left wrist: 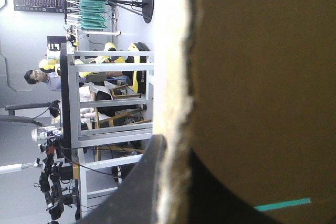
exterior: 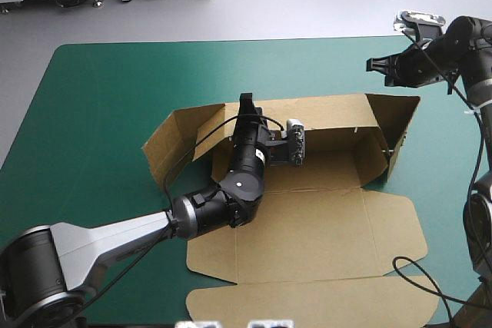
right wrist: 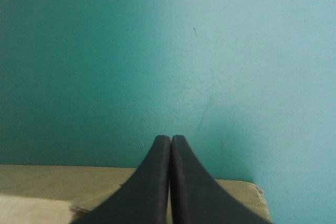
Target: Fold the box
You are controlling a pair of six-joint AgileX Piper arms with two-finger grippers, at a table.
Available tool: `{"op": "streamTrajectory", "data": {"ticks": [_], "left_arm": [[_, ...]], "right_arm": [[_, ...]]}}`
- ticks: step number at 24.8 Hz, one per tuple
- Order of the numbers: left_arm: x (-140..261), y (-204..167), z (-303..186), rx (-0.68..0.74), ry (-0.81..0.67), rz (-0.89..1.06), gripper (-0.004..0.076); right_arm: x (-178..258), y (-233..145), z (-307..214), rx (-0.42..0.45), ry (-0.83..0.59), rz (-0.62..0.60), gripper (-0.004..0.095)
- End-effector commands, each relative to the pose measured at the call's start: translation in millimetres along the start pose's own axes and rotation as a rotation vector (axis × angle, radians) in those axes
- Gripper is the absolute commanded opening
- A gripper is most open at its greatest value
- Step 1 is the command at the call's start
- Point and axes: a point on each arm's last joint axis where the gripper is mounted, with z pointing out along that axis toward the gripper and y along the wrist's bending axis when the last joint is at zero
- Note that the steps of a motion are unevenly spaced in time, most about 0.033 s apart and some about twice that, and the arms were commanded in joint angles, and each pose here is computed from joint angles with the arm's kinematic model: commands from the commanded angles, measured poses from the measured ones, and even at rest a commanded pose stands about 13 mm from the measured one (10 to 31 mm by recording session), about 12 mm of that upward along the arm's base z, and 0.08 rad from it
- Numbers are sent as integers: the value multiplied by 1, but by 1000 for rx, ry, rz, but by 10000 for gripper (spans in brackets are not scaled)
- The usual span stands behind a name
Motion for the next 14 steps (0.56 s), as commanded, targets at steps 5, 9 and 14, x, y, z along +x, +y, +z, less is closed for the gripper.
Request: {"op": "streamTrajectory", "data": {"ticks": [5, 9, 14], "left_arm": [[4, 19, -12, -48, 4, -59, -9], [4, 19, -12, -48, 4, -59, -9], [5, 19, -12, -53, 16, -59, -9]], "right_arm": [[1, -42, -21, 17, 20, 82, -18], [7, -39, -15, -43, 44, 63, -18], [18, -33, -13, -107, 64, 32, -18]]}}
